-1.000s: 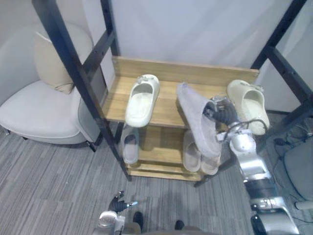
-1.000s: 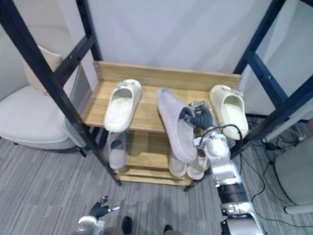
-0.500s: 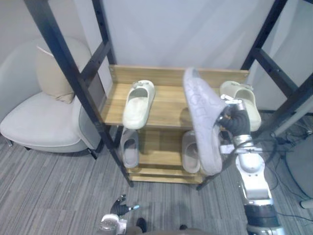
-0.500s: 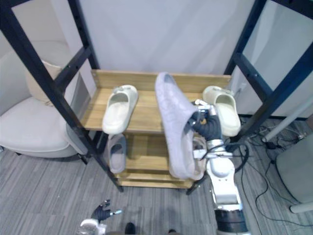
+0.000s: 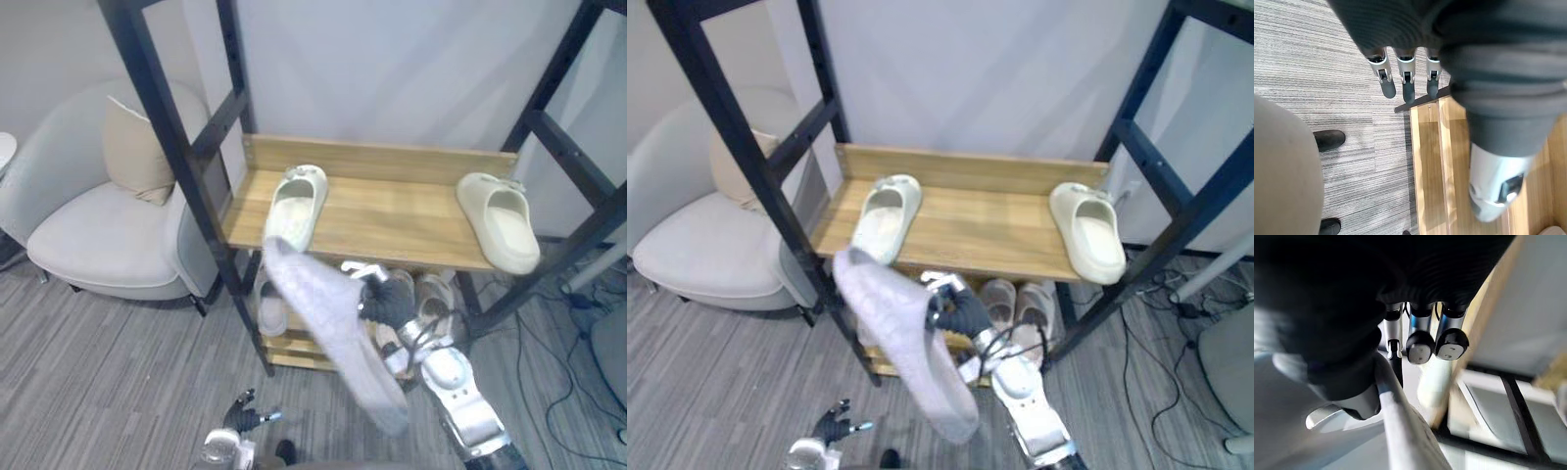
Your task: Organize the slippers on the shoe rack
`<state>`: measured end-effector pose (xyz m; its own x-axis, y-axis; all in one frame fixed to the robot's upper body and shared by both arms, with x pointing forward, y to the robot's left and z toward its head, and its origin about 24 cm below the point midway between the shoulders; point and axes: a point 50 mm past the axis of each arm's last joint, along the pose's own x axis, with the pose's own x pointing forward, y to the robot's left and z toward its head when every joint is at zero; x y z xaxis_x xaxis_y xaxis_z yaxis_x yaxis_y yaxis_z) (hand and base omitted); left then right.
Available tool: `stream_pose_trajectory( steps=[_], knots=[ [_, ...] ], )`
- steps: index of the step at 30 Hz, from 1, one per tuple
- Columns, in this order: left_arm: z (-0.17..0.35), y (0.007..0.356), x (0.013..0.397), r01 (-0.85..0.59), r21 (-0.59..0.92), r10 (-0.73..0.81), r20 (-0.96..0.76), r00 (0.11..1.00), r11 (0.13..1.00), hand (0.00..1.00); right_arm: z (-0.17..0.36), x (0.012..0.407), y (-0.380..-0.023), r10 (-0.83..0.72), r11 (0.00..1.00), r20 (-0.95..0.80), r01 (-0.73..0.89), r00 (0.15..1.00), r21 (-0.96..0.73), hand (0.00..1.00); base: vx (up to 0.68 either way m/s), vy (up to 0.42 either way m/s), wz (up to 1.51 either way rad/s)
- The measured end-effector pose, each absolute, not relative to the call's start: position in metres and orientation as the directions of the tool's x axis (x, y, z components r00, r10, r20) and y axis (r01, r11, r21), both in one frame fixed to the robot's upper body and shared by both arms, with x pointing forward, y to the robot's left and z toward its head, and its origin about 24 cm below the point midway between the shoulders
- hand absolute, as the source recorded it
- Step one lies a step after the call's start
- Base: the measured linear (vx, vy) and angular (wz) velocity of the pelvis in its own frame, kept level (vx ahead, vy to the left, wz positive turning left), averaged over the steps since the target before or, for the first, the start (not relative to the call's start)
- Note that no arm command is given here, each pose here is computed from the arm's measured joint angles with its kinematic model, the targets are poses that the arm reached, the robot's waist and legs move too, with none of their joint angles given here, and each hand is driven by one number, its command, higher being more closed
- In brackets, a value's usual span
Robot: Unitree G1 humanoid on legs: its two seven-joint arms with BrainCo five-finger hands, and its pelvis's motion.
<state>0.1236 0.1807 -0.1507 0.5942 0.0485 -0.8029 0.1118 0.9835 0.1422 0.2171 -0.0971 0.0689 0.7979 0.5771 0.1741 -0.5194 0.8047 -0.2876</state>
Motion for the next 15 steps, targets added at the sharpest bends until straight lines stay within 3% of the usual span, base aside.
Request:
stream_pose_trajectory(
  steps=[5, 8, 15],
  knots=[
    [-0.132, 0.177, 0.17, 0.115, 0.158, 0.033, -0.712, 0.701, 0.981, 0.0, 0.073, 0.247, -0.089, 0.66, 0.703, 0.124, -0.55, 0.741, -0.452, 1.0, -0.17, -0.009, 0.41],
    [-0.119, 0.178, 0.191, 0.081, 0.164, 0.045, -0.646, 0.762, 0.983, 0.0, 0.083, 0.265, -0.091, 0.64, 0.691, 0.137, -0.488, 0.756, -0.533, 1.0, -0.26, -0.008, 0.25],
    [-0.108, 0.192, 0.205, 0.029, 0.209, 0.103, -0.594, 0.798, 0.978, 0.0, 0.105, 0.298, -0.114, 0.547, 0.679, 0.177, -0.31, 0.819, -0.666, 1.0, -0.19, 0.025, -0.04]
  ],
)
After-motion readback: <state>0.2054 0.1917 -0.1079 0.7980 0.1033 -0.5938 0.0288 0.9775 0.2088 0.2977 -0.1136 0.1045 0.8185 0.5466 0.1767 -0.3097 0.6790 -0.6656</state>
